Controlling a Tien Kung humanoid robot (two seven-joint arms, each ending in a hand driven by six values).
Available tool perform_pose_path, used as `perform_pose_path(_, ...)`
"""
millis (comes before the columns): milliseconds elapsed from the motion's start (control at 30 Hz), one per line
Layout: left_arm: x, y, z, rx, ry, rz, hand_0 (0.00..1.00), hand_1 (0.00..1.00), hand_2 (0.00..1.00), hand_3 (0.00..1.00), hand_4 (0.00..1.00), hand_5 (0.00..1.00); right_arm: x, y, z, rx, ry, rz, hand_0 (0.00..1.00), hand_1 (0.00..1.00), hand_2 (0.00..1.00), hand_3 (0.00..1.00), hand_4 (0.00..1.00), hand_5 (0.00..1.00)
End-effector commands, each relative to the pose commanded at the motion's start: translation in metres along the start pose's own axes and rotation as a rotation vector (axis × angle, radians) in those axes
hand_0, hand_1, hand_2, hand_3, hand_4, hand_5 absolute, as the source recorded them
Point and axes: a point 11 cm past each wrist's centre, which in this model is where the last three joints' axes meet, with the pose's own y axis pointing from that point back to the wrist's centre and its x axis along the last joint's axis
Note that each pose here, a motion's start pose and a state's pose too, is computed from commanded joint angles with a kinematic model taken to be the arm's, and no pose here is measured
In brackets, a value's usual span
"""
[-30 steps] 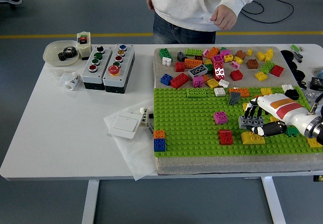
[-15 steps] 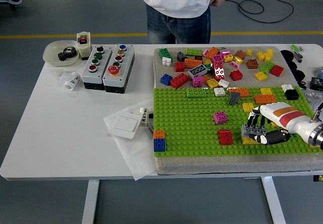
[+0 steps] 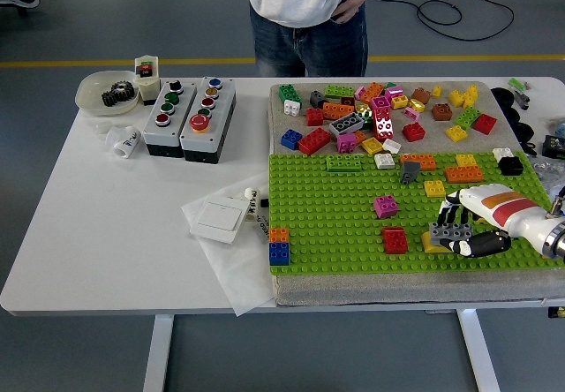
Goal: Pick up the brick,pile it on top of brick,press brick,pick up the brick,pile it on top of brick,press brick
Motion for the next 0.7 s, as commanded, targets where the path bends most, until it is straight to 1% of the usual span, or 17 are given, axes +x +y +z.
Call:
perform_pose_path(400,-0.0004,0.0001,0.0006,0.000,-0.004,-0.002,0.777,0.799,0.841,0.623,0.656,0.690,-0.0013,-0.0004,0.0047,-0.011,-0.001,-0.007,0.413,0.447,0.514,0.493,0.733,0.289)
perform_pose_path(700,-0.0009,0.0001,0.0004,0.000,-0.004,-0.003,0.775,0.800,0.842,0.623,0.655,0.691,-0.0050,-0.0007,0.0035,-0.006,-0.006,-0.021,0.423,0.451,0.517,0.496,0.741,0.302)
